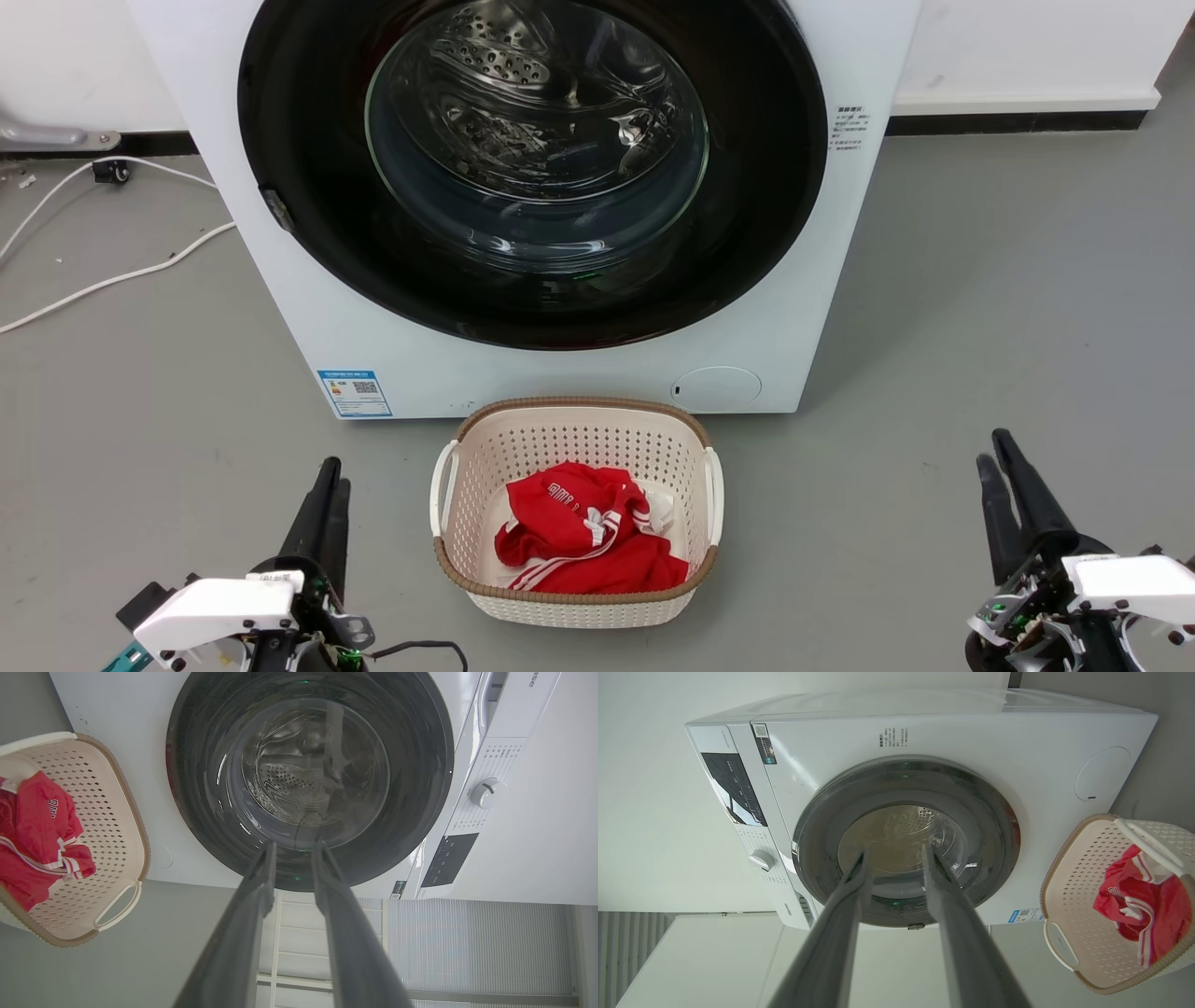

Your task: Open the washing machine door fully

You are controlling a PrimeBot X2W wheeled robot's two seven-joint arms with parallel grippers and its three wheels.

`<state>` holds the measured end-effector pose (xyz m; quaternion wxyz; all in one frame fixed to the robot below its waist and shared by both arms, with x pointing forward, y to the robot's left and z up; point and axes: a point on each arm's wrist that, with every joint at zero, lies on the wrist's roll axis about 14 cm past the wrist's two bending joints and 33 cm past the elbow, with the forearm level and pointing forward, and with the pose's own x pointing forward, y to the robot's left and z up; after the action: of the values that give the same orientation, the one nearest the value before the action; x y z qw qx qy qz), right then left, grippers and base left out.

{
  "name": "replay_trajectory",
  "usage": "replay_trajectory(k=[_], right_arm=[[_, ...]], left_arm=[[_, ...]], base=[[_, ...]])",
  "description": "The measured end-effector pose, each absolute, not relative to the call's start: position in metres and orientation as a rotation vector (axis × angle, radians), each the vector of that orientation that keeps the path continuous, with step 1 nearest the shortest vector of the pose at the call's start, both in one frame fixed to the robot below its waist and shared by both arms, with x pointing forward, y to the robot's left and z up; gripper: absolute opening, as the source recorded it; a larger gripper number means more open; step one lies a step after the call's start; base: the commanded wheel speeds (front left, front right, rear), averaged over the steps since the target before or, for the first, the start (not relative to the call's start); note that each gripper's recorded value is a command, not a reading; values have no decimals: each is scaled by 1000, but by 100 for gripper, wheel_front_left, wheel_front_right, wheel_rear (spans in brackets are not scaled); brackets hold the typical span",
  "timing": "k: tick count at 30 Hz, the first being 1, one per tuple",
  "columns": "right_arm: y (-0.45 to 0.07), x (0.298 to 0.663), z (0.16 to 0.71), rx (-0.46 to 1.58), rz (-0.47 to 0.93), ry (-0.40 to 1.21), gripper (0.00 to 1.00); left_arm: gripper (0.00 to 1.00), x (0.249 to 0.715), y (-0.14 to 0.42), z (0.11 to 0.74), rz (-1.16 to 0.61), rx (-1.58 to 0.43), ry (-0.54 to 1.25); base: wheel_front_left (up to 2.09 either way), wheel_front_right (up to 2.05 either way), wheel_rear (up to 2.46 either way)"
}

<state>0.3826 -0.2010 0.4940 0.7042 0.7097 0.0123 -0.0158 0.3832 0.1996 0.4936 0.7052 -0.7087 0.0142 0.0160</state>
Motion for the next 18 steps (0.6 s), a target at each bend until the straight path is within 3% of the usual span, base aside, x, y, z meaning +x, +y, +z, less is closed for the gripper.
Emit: replay_trajectory(k=[18], right_arm=[[-201, 379, 508, 1429, -33, -34, 100]], left_arm=[[100, 386, 192, 508, 15, -1436, -14]], base=[[0, 0, 0]])
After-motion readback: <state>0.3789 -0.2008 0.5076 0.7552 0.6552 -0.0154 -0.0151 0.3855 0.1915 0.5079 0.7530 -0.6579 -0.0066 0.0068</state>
